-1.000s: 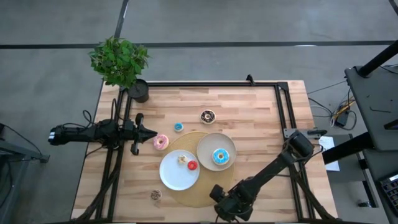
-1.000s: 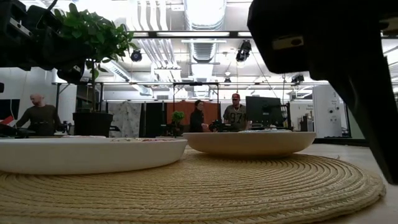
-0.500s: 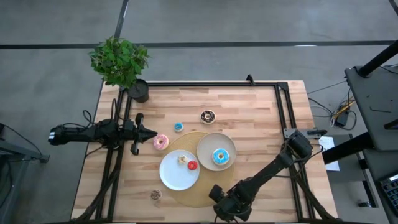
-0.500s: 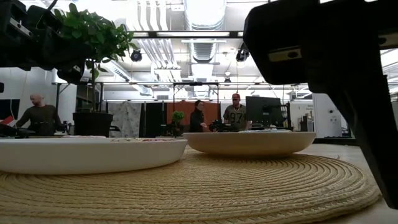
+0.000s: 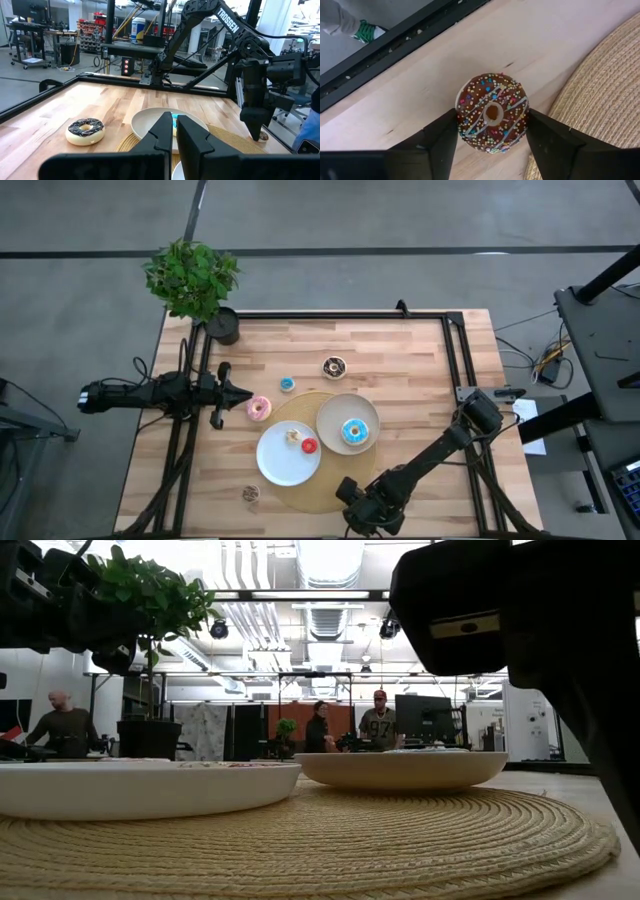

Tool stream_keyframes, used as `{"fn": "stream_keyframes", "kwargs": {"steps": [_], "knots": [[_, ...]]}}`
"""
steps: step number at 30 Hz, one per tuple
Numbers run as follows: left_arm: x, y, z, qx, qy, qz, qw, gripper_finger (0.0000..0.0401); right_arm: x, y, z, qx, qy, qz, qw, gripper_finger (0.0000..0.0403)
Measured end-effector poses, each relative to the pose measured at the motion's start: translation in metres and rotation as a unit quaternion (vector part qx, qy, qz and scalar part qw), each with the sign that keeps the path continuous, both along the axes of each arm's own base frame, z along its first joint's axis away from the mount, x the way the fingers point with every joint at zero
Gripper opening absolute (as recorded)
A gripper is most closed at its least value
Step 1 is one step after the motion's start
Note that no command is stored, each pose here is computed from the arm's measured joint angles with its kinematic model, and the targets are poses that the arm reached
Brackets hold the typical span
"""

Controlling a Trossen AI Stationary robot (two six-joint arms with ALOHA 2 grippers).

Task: Pick & Place donuts
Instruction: Put the bottom brown donut on the white plate

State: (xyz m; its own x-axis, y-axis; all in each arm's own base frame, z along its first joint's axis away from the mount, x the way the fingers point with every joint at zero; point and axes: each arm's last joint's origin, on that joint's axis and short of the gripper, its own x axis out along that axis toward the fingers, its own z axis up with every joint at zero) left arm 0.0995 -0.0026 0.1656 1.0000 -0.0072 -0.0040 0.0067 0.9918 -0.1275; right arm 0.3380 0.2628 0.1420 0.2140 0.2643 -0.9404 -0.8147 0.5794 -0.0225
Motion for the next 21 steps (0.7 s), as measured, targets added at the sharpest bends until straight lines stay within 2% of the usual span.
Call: {"fn": "stream_keyframes", "kwargs": {"steps": [9,21], "knots": [[0.000,0.000,0.000,0.000,0.000,0.000,1.000,0.0000,0.000,-0.001,0.004,0.003,-0.004,0.001,1.000,0.0203],[0.000,0.000,0.000,0.000,0.000,0.000,1.000,0.0000,0.023,-0.012,0.049,0.026,-0.034,-0.024,0.999,0.0203]]}}
